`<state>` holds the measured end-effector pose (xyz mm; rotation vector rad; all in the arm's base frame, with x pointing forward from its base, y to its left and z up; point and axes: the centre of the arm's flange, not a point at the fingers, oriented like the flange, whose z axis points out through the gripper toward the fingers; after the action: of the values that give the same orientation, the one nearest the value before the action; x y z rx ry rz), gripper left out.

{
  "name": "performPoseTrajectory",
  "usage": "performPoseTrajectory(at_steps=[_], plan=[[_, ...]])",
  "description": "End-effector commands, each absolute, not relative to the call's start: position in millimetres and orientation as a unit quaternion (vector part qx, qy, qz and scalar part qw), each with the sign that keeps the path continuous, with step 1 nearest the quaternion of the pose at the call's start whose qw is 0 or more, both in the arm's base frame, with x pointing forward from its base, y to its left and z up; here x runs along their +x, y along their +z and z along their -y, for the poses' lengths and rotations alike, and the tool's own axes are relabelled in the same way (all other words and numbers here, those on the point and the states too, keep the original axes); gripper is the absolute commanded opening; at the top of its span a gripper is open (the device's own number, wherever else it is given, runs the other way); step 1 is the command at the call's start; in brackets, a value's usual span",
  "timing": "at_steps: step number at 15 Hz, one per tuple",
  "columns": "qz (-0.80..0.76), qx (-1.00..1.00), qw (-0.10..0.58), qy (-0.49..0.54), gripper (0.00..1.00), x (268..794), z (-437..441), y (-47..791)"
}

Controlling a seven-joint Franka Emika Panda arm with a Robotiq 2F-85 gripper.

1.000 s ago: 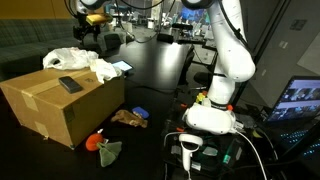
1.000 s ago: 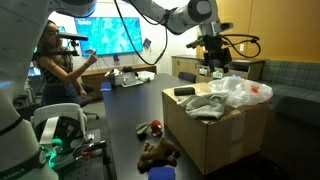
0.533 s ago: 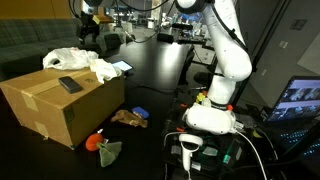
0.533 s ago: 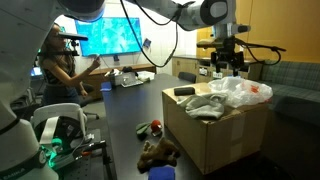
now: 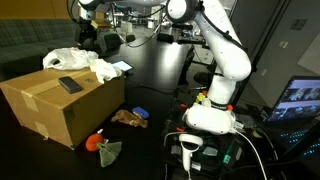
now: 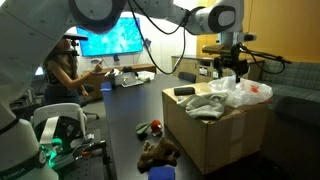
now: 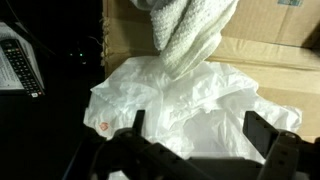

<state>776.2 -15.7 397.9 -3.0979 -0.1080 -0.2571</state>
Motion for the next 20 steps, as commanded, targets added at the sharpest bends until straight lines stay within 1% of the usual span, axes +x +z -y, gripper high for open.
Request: performPoseTrajectory(at_steps=[1,10,20], plan=[[0.024,-0.996,0.006,-0.083,1.00,819,10,396],[-0.032,-0.996,0.002,-0.080,1.00,848,23,353],[-0.058,-0.998,0.007,-0.037,1.00,858,26,301]])
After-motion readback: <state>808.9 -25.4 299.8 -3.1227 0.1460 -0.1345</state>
